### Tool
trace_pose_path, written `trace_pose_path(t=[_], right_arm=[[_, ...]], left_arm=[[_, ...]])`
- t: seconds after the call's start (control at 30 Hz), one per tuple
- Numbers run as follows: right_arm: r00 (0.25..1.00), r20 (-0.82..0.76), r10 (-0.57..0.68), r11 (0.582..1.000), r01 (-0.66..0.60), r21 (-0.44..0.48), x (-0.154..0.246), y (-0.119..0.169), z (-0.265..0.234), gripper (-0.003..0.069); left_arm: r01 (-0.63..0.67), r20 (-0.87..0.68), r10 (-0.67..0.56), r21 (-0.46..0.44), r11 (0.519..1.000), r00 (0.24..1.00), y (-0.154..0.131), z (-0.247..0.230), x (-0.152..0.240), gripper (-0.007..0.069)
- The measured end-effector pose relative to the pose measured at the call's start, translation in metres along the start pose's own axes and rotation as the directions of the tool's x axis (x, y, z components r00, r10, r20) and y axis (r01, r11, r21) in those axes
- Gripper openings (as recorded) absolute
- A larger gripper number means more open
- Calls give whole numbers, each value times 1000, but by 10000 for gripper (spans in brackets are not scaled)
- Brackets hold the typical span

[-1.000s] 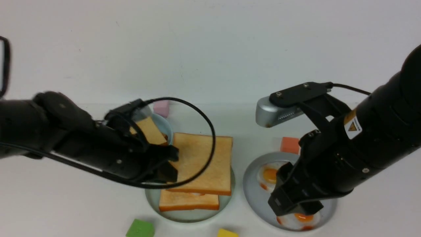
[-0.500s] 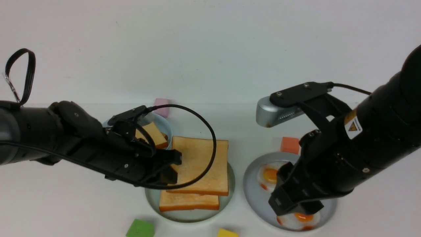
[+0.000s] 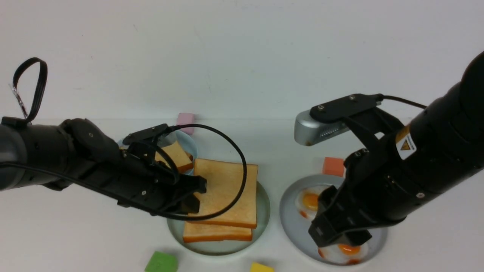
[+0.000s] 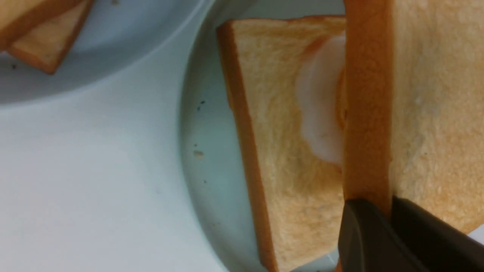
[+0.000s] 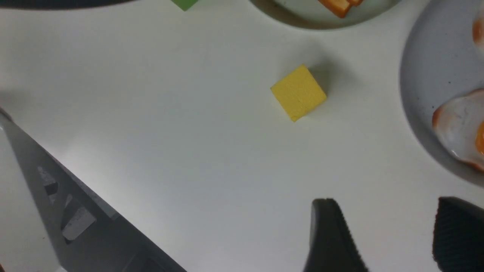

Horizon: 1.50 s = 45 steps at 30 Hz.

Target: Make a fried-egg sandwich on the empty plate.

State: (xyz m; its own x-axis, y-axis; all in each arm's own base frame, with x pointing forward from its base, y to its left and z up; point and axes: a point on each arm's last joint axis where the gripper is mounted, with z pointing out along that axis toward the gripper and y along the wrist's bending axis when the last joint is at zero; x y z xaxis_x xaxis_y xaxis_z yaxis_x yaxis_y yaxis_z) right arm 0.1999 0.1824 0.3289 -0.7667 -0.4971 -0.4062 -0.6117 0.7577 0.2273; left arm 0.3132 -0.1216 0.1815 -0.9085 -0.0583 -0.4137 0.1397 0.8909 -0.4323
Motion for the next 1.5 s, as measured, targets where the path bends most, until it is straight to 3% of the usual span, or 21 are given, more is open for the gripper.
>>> trace_pose_path(t=[0.5, 0.6, 0.83, 1.0, 1.17, 1.27, 1.37, 1.5], right_arm=[[1000, 0, 2, 1000, -2, -3, 0, 0, 0, 388], [1000, 0, 2, 1000, -2, -3, 0, 0, 0, 388], [1000, 0, -17, 1000, 17, -3, 0, 0, 0, 388], [999, 19, -39, 999, 39, -1, -2, 0, 0, 381], [998, 25, -54, 999, 54, 7, -2, 0, 0, 283], [998, 26, -60, 998, 60, 23, -2, -2, 0, 159], [999, 30, -35, 998, 34, 47, -2, -4, -1, 10], [999, 48, 8, 998, -12, 69, 0, -5, -8, -11]], left_arm=[[53, -13, -53, -22, 998, 999, 6, 10, 2, 60], [55, -13, -55, -22, 998, 998, 6, 10, 2, 94], [21, -54, -22, -22, 1000, 998, 5, 9, 5, 283], [-4, -52, 2, -31, 1000, 999, 2, -1, 5, 342], [-40, -37, 38, -63, 997, 999, -4, -27, 4, 353], [-47, -28, 45, -68, 997, 999, -11, -50, 5, 338], [-35, -4, 35, -5, 999, 999, -26, -81, 9, 257], [-70, 33, 68, 54, 996, 997, -38, -109, 15, 135]])
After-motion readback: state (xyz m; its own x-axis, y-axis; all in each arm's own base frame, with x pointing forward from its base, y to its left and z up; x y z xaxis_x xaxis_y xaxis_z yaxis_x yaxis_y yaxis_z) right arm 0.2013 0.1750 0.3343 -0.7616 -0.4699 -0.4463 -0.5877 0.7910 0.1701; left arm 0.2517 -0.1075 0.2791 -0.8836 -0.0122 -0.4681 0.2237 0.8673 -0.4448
